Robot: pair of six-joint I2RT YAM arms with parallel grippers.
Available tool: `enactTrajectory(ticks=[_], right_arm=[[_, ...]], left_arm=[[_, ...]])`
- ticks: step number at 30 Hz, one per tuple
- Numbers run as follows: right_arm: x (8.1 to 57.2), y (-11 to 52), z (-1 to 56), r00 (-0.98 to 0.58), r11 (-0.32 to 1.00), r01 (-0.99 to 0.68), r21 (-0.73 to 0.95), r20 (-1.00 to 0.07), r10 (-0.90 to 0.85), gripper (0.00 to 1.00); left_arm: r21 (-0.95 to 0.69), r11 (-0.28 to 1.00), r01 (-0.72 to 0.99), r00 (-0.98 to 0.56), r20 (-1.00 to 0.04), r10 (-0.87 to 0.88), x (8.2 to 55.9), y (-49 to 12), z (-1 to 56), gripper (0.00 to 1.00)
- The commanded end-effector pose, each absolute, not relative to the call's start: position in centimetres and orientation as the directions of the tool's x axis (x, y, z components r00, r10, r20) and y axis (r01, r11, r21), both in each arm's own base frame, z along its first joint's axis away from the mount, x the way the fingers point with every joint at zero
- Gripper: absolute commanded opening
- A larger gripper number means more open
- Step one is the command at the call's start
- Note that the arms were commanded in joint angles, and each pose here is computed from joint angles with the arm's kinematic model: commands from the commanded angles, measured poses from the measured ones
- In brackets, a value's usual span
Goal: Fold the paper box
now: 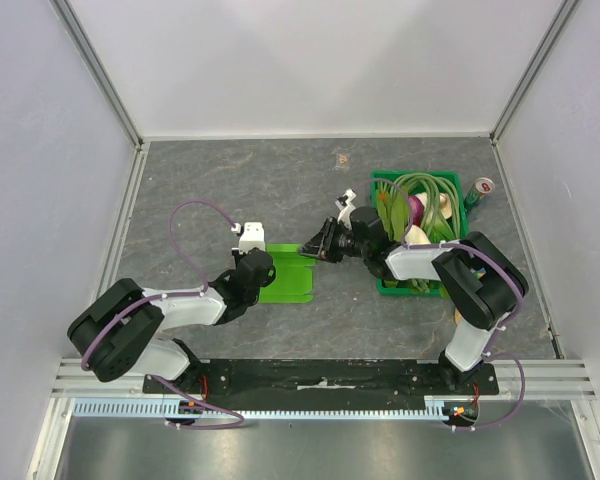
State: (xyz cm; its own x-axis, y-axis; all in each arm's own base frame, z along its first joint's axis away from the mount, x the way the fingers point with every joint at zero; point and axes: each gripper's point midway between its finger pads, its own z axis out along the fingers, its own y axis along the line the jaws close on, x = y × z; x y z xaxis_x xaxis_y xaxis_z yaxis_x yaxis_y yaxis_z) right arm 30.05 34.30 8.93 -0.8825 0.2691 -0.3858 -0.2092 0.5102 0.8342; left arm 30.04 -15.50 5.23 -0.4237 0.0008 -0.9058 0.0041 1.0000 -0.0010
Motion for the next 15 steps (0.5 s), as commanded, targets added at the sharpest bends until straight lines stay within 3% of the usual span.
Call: enactTrajectory(ticks=[1,4,7,12,13,15], right_arm=[[30.6,35.0,11.2,-0.87,0.379,-0.219,0.899,-0.355,0.341,0.26],[30.8,35.1,11.4,-0.864,0.341,-0.23,0.912,-0.352,0.359,0.16],[30.7,34.9,11.3,-0.867,0.297,-0.214,0.931,-0.321,0.381,0.0],[30.6,34.6,10.6,-0.864,0.328,-0.224,0.918,-0.343,0.369,0.0],[30.7,34.3,9.8,-0.87,0.359,-0.2,0.911,-0.334,0.363,0.05],[30.7,33.8,9.5,-0.857,0.42,-0.247,0.873,-0.399,0.325,0.29]], left_arm=[[-0.043,0.999,-0.018,-0.391,-0.919,-0.047,30.4,-15.7,6.4,0.02],[-0.051,0.998,-0.023,-0.39,-0.919,-0.056,30.3,-15.6,6.4,0.02],[-0.05,0.998,-0.031,-0.392,-0.918,-0.059,30.3,-15.5,6.2,0.02],[-0.053,0.997,-0.047,-0.399,-0.915,-0.068,30.2,-15.3,5.9,0.02],[-0.055,0.997,-0.051,-0.399,-0.914,-0.071,30.2,-15.3,5.9,0.02],[-0.062,0.996,-0.067,-0.4,-0.913,-0.084,30.1,-15.0,5.8,0.02]])
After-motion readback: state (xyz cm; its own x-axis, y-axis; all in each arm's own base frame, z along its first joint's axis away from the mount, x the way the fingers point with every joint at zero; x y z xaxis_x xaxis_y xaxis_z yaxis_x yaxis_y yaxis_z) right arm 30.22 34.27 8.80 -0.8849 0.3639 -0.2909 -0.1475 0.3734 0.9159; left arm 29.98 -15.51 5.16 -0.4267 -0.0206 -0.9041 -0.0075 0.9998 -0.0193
